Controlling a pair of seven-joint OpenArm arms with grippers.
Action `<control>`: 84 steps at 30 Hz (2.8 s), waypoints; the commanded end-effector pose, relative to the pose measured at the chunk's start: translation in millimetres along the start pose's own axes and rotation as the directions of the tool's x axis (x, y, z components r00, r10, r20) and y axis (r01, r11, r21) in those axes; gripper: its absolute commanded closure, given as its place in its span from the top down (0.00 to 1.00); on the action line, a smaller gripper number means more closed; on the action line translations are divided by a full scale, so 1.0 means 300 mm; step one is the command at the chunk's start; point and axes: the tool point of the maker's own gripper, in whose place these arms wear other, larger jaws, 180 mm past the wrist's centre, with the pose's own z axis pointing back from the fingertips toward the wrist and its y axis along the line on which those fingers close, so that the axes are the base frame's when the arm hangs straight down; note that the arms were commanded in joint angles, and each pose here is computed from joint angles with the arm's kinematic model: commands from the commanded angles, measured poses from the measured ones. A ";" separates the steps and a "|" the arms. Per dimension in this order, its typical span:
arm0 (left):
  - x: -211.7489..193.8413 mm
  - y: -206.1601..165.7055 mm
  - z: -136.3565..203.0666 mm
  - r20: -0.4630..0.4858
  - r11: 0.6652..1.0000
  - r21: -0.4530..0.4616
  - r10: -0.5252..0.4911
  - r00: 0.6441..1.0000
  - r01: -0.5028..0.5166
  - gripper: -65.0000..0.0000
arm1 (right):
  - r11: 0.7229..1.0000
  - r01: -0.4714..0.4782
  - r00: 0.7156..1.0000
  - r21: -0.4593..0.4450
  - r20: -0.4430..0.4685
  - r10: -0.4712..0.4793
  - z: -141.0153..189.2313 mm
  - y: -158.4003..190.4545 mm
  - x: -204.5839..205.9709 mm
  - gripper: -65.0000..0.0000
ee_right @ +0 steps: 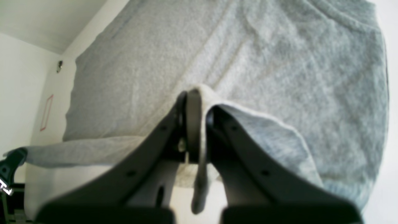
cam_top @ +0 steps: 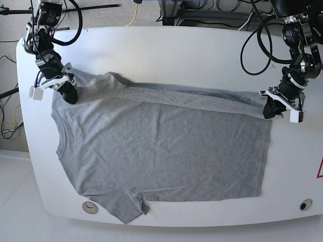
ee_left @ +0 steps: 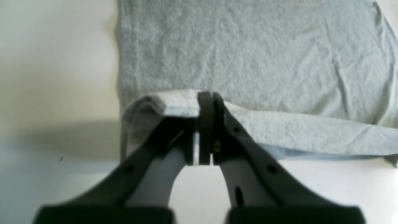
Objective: Fold the T-shirt properly
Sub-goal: 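Lift and fold the shoulder edge over the shirt body with both grippers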
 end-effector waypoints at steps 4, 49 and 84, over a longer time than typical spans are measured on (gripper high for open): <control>0.069 0.015 -0.005 0.054 1.000 0.001 -0.005 0.999 0.005 0.00 | 1.000 -0.016 0.999 0.015 0.048 0.015 -0.025 0.004 0.071 0.00; 0.094 0.111 -0.151 0.041 0.994 0.023 0.106 0.993 -0.107 0.00 | 0.996 0.086 0.992 0.007 0.092 -0.086 -0.238 -0.069 0.237 0.00; 0.125 0.117 -0.182 0.028 0.997 0.049 0.064 0.998 -0.065 0.20 | 1.000 0.029 0.994 0.011 0.102 -0.030 -0.291 -0.021 0.285 0.30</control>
